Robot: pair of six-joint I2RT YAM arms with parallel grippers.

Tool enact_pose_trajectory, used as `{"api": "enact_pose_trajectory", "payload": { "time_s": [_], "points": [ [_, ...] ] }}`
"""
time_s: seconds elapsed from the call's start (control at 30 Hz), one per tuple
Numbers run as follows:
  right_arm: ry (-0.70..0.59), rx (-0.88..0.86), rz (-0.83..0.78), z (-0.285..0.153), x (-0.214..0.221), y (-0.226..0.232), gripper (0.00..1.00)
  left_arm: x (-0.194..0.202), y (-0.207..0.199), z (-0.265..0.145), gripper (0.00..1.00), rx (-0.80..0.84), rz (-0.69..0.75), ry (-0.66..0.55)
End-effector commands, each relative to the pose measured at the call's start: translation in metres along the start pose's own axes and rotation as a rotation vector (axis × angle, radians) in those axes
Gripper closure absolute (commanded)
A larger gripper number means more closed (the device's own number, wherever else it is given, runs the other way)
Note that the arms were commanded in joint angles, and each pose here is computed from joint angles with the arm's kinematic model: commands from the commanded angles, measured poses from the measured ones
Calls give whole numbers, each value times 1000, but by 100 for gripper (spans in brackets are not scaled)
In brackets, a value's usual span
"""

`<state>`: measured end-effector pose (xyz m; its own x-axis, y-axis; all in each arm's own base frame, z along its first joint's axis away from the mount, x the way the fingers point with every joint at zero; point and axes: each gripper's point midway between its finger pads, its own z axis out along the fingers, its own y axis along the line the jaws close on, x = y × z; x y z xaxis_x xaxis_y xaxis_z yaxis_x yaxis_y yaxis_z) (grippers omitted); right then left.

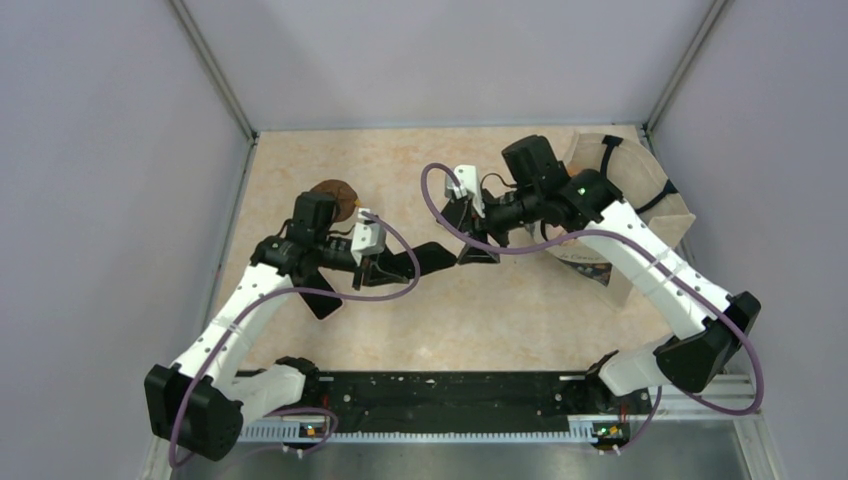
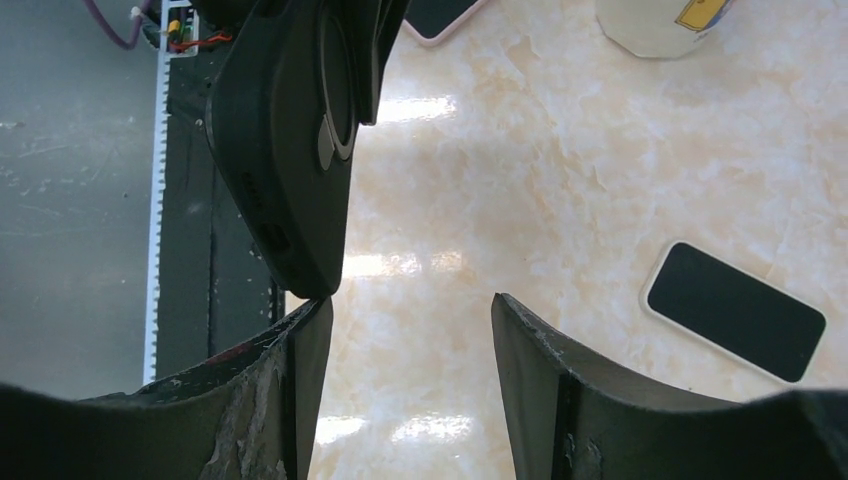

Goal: Take the phone out of the phone case
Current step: Remove the phone case from the phone.

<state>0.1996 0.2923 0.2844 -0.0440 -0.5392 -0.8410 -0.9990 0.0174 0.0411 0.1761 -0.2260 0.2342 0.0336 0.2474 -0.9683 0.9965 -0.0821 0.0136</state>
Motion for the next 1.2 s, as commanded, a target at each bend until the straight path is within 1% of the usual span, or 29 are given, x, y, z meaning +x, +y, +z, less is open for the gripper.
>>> {"api": "enact_pose_trajectory", "payload": {
  "time_s": [0.0, 0.17, 0.23, 0.57, 0.67, 0.8, 0.93, 1.17],
  "points": [
    [-116, 129, -117, -18, -49, -24, 42, 7, -8, 3, 100, 23, 0, 7],
    [-62, 278, -104, -27, -44, -49, 41, 11, -15, 3, 100, 52, 7, 7],
    [-58, 294, -102, -28, -43, -52, 42, 11, -16, 3, 100, 55, 7, 9],
    [-200, 72, -107, -21, -71, -11, 42, 19, 3, 2, 100, -28, 14, 55],
    [-237, -22, -90, -16, -77, 2, 44, 21, 6, 4, 100, -44, 15, 65],
    [-250, -133, -38, -5, -74, 12, 48, 21, 9, 5, 100, -55, 18, 70],
    [-237, -163, -8, 5, -66, 11, 56, 19, 9, 6, 100, -57, 26, 70],
    [-217, -172, 16, 14, -53, 9, 58, 18, 7, 7, 100, -53, 28, 69]
  ]
}}
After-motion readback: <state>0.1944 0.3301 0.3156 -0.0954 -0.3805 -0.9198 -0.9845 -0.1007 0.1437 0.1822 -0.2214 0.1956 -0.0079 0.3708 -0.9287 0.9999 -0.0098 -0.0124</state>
